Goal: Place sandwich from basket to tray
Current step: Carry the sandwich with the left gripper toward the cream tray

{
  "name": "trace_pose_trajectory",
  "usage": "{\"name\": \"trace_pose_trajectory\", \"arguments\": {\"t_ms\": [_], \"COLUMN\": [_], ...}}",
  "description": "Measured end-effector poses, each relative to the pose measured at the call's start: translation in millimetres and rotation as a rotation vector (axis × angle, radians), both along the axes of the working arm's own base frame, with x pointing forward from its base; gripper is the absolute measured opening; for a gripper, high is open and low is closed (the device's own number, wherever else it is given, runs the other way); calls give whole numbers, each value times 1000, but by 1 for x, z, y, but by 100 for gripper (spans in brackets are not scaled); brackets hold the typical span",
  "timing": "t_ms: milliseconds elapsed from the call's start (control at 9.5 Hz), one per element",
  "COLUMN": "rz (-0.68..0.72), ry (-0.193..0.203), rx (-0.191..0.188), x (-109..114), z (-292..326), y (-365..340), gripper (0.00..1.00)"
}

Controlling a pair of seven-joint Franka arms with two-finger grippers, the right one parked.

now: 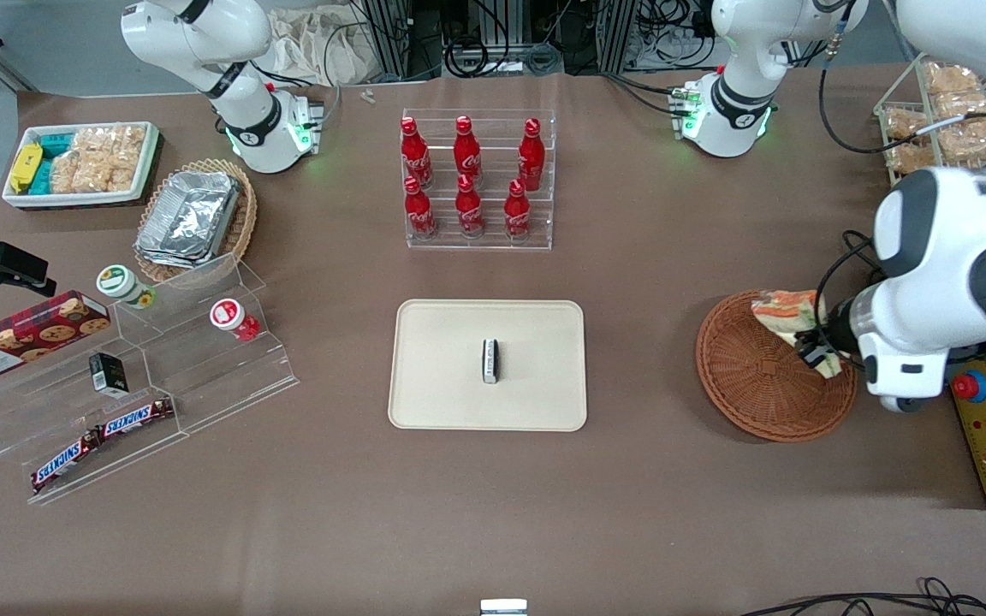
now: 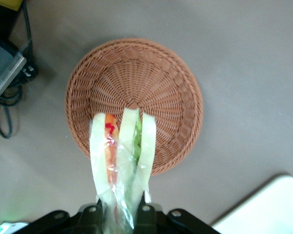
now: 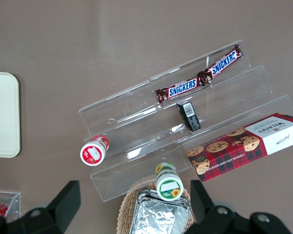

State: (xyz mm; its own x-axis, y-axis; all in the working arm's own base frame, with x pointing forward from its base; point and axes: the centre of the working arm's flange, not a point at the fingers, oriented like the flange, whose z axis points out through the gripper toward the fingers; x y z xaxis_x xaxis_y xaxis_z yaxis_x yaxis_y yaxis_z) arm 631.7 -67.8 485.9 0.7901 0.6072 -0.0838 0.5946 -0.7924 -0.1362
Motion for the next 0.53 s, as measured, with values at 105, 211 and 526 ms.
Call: {"name": "trace_pose_trajectory", "arguments": {"t_ms": [105, 211, 526], "rz": [-46, -96, -302], "ry": [-15, -33, -42], "rx": [-19, -38, -96], "x": [1, 1, -8], "z": [24, 37, 8], "y": [-7, -23, -140], "gripper": [19, 19, 16]}}
